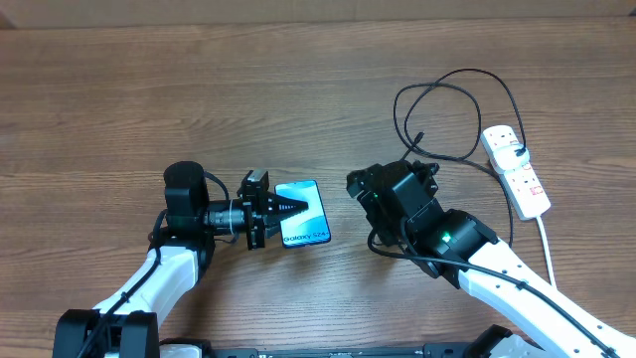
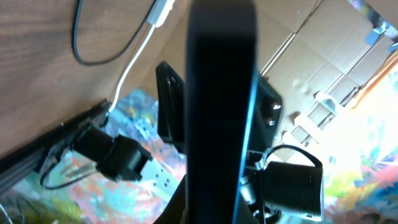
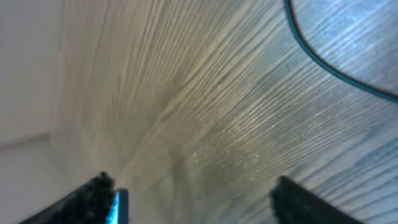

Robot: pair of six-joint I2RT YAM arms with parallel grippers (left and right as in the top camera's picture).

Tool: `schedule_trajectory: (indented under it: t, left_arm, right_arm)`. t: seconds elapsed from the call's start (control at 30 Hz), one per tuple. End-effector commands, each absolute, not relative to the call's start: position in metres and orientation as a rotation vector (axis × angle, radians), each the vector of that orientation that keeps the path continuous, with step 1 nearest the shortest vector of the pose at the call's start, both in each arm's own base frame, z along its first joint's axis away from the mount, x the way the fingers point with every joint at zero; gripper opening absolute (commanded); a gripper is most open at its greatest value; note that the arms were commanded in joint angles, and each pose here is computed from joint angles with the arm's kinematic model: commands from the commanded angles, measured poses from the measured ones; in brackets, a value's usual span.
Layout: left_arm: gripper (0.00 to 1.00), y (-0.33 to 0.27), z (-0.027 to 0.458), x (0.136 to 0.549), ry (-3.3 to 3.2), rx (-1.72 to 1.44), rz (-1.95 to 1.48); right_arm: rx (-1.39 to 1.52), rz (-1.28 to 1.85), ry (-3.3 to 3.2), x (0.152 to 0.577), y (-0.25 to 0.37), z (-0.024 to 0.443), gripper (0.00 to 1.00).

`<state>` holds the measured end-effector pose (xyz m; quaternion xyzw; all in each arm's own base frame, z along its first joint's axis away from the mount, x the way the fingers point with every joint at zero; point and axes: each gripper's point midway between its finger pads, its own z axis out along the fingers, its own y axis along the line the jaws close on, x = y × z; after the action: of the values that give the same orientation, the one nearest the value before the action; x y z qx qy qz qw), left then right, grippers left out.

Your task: Plug charger to phone and switch on socket

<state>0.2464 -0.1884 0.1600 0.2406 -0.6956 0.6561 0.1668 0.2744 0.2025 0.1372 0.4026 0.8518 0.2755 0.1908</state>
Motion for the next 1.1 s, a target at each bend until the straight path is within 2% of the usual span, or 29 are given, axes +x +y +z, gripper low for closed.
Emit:
schedule_trajectory:
  t: [0.0, 0.03, 0.07, 0.17, 0.23, 0.4, 0.6, 0.83, 1.07]
  left_arm:
    - [0.04, -0.187, 0.163, 0.256, -2.053, 0.658, 1.926]
    - [0.04, -0.187, 0.163, 0.257, -2.056, 0.665, 1.926]
    - [0.04, -0.186, 0.162, 0.258, -2.06, 0.672, 1.927]
    - [0.05, -0.186, 0.162, 0.259, -2.063, 0.682, 1.927]
    - [0.04, -0.186, 0.162, 0.259, -2.063, 0.681, 1.927]
    - [0.04, -0.186, 0.161, 0.261, -2.074, 0.691, 1.931]
    - [0.04, -0.185, 0.16, 0.262, -2.088, 0.684, 1.94]
    - [0.04, -0.184, 0.158, 0.267, -2.106, 0.724, 1.941]
    - [0.04, -0.184, 0.157, 0.269, -2.112, 0.737, 1.942]
  right_arm:
    - [1.143, 0.708, 2.277, 0.289, 0.188, 0.148, 0.75]
    - [1.148, 0.671, 2.237, 0.293, 0.181, 0.15, 0.83]
    - [1.137, 0.645, 2.217, 0.296, 0.177, 0.151, 0.84]
    - [0.924, 0.582, 2.247, 0.302, 0.177, 0.157, 0.72]
    - [0.857, 0.539, 2.266, 0.304, 0.172, 0.156, 0.72]
    - [1.017, 0.497, 2.314, 0.316, 0.127, 0.138, 0.75]
    - [1.063, 0.46, 2.428, 0.346, 0.074, 0.107, 0.68]
    - [1.001, 0.403, 2.531, 0.379, 0.071, 0.086, 0.61]
    - [0.943, 0.385, 2.578, 0.396, 0.077, 0.058, 0.6]
